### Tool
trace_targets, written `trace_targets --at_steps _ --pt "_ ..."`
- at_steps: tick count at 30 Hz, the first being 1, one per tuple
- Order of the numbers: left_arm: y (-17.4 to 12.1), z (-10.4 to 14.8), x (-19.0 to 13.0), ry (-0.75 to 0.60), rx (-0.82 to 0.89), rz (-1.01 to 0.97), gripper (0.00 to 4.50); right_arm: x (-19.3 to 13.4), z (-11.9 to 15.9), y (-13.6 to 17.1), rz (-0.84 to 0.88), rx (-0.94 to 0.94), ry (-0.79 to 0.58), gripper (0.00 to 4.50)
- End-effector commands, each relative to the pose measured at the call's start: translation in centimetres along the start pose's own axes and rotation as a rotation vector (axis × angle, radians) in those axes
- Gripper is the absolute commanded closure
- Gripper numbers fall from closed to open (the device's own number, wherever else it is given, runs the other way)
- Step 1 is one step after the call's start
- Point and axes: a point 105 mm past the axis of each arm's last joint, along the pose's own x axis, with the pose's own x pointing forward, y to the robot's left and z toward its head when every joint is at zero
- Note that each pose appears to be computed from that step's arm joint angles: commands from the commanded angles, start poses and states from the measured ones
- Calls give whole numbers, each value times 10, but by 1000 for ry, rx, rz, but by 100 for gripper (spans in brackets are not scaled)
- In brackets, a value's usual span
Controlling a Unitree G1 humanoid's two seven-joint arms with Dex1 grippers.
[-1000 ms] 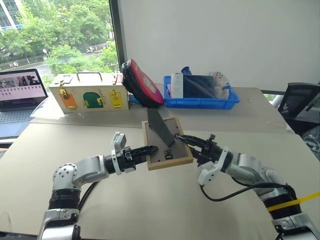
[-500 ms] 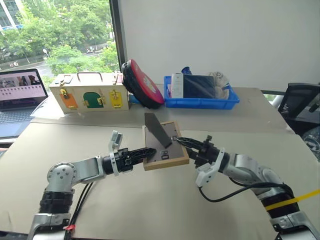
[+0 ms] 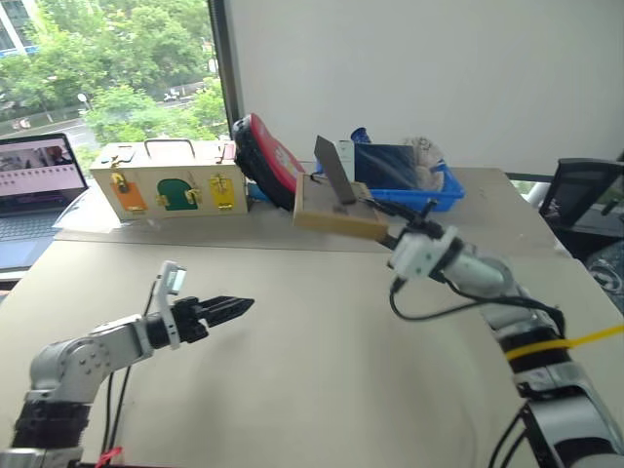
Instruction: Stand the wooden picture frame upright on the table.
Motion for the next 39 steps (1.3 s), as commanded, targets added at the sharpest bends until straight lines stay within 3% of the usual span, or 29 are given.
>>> trace_targets --at_steps 1,8,13,32,39 --pt "-9 2 2 -15 82 -23 11 7 21 -18 112 340 -73 323" --pt "-9 -5 0 -19 59 -7 11 8 16 1 352 624 37 323" --pt "-1 -6 -9 -9 69 38 11 8 -17 7 362 751 250 323" --pt "9 -3 -5 -24 66 97 11 0 -37 48 636 1012 453 323" --pt "11 -7 -5 -19 47 105 11 6 -44 65 638 1101 475 323"
